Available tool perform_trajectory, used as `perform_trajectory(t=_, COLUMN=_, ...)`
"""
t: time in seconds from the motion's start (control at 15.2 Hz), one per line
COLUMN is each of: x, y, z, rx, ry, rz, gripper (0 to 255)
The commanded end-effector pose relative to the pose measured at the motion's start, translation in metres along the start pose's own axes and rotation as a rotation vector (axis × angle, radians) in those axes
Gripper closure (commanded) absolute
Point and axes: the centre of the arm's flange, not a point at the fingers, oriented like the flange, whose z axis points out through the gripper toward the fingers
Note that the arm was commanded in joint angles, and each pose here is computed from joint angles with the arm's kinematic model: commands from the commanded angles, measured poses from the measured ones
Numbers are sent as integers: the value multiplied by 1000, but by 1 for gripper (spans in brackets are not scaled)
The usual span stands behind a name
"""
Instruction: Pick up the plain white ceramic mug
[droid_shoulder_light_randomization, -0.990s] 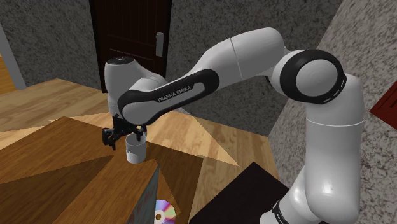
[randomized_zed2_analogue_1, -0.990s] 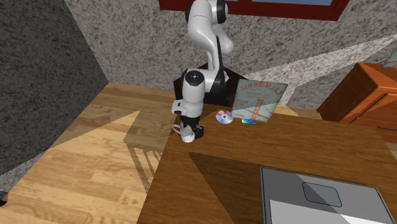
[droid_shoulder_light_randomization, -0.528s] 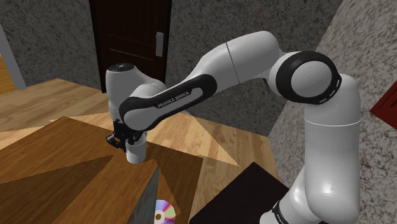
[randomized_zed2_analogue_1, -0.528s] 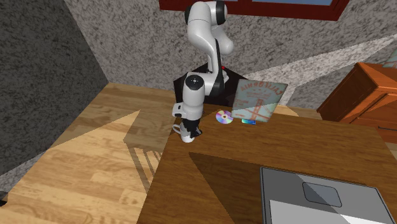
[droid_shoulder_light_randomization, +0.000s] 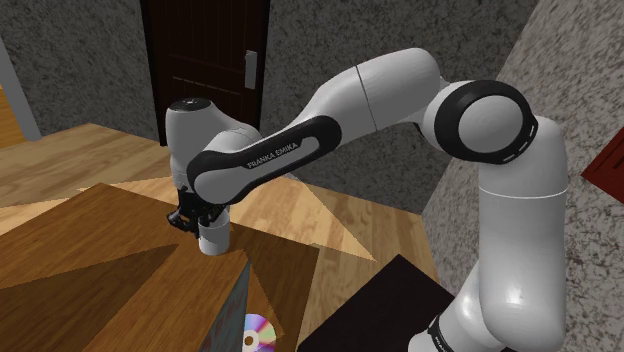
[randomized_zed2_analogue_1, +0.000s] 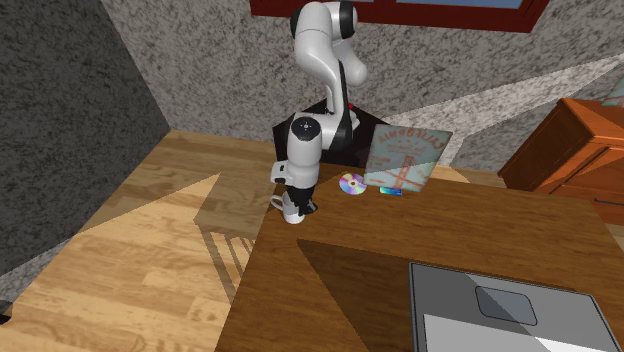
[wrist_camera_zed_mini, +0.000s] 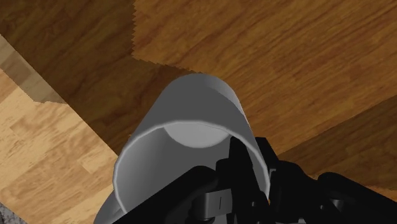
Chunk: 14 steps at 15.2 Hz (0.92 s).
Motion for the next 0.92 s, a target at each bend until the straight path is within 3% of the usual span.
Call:
perform_trajectory(t=0.0, x=1, y=0, z=-8, rx=0, ry=0, rz=0, gripper=255)
perform_trajectory(t=0.86, x=6, y=2, z=-76, rx=0, ry=0, rz=0, gripper=255)
